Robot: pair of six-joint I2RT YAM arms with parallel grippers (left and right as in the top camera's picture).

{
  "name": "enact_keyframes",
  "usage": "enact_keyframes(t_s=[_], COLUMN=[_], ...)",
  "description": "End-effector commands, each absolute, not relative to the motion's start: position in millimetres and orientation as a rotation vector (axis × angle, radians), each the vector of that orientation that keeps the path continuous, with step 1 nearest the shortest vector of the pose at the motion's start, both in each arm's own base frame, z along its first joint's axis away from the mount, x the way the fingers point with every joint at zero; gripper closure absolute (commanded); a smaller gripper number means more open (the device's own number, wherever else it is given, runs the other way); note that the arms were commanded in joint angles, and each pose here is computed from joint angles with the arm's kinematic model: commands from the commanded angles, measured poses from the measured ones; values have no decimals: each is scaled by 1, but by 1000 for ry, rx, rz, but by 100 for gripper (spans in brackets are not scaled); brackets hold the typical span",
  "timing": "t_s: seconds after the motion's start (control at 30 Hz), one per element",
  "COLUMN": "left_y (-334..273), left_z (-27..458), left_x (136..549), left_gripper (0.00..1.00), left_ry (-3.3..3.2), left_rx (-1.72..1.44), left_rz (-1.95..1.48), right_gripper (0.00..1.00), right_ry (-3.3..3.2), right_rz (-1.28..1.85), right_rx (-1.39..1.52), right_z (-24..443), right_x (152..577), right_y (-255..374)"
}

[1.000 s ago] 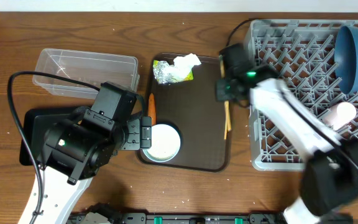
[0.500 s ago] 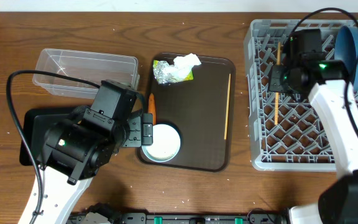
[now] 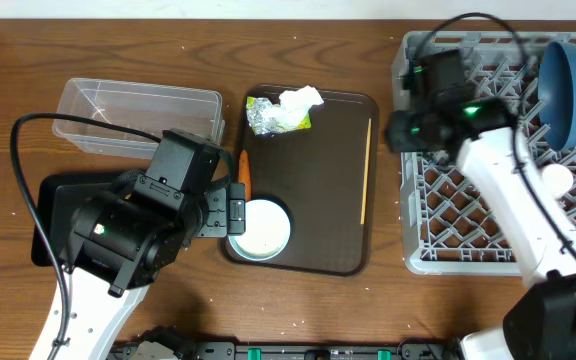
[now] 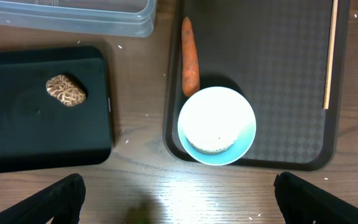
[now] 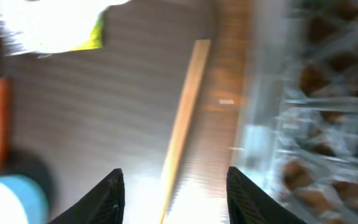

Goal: Sort waste into correct bins and load items into the dishwasher rack
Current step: 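Lift the chopsticks and stand them in the dish rack, right gripper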

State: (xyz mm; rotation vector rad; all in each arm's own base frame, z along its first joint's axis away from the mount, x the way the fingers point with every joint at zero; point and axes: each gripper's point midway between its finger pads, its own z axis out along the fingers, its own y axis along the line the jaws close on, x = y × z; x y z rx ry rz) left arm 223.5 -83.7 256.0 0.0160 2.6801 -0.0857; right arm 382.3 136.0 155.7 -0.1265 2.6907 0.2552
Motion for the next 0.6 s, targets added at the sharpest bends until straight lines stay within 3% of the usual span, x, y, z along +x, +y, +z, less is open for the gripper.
enact_keyframes(t_s=[0.0, 0.2, 0.57], left_y=[-82, -83, -83], left_z=[256, 255, 255], left_x=[223, 223, 222], left_gripper=[2, 2, 2], left_ry=[2680, 2682, 2683], left_rx=[-13, -11, -10], left_rz=[-84, -93, -97], right_gripper=[55, 66, 66], right_ry=[2753, 2772, 2830], right_rz=[271, -8, -64], right_rx=[-32, 184, 342], right_z=[135, 80, 16], right_x=[368, 377, 392], right_y=[166, 167, 156])
